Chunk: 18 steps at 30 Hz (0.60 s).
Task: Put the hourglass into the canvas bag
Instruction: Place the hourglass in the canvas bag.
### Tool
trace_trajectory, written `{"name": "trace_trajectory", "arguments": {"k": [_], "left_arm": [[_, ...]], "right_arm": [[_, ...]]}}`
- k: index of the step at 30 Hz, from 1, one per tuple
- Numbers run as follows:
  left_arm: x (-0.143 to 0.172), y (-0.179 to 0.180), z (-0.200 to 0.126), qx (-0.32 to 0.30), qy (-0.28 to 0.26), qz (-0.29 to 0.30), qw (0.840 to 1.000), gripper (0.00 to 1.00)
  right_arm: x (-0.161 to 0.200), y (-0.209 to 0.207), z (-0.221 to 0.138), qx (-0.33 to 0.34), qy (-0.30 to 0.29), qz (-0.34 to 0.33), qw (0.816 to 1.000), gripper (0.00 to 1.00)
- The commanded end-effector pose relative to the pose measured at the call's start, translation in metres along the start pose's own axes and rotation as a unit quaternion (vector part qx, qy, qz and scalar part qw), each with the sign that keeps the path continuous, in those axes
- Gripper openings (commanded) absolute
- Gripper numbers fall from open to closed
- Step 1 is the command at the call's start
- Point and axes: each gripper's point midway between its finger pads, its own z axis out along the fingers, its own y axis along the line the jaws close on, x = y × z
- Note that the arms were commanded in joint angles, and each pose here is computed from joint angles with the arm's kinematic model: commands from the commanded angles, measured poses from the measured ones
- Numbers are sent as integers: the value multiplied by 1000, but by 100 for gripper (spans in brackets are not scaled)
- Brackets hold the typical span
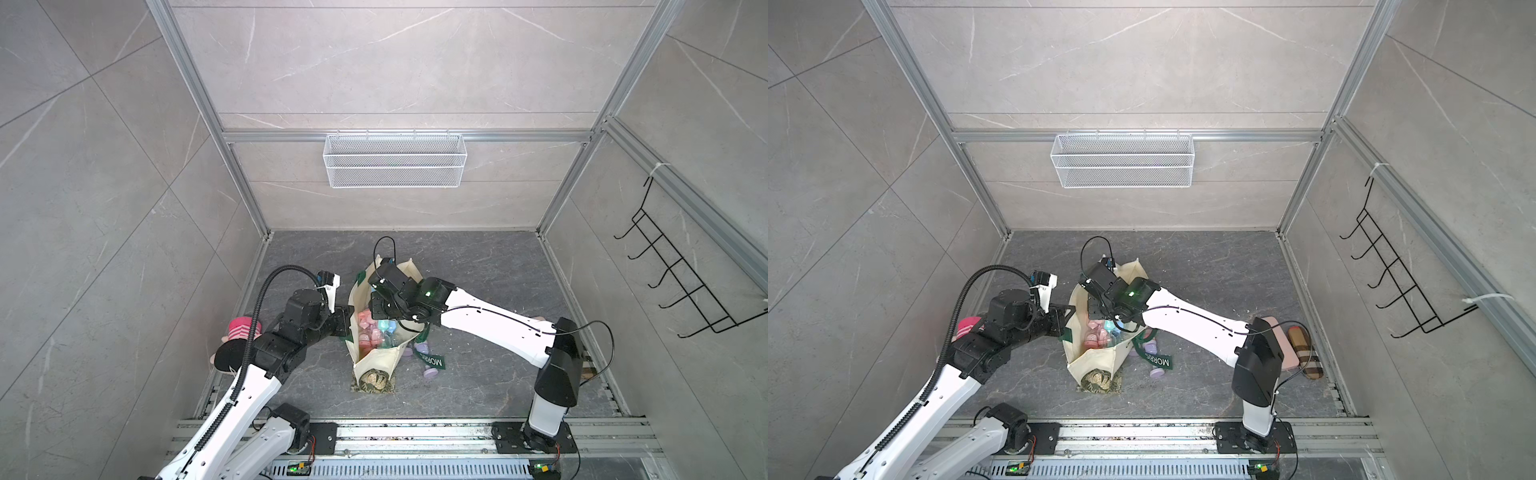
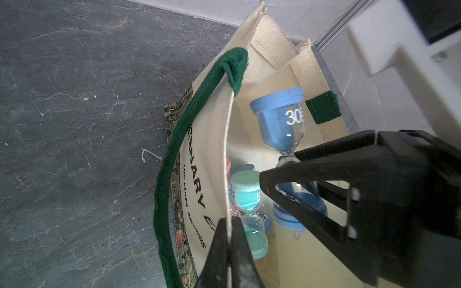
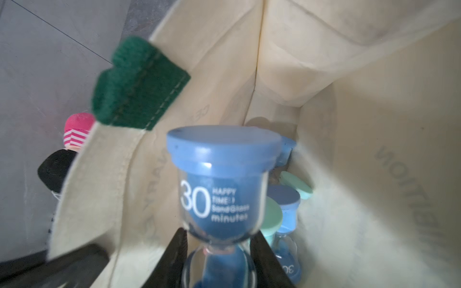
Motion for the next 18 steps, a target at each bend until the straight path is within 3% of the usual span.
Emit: {"name": "trace_trajectory", "arguments": {"k": [1,10,18], "left_arm": [[-24,-14,-14,25,-51,18,998,0],[-24,-15,-14,26,-51,18,998,0],[-25,-14,-15,25,-54,18,998,0]], "right_arm": [[-4,1,6,0,8,14,1000,0],[-1,-8,38,31,36,18,999,1],[7,-14,58,56,56,13,997,22]]}}
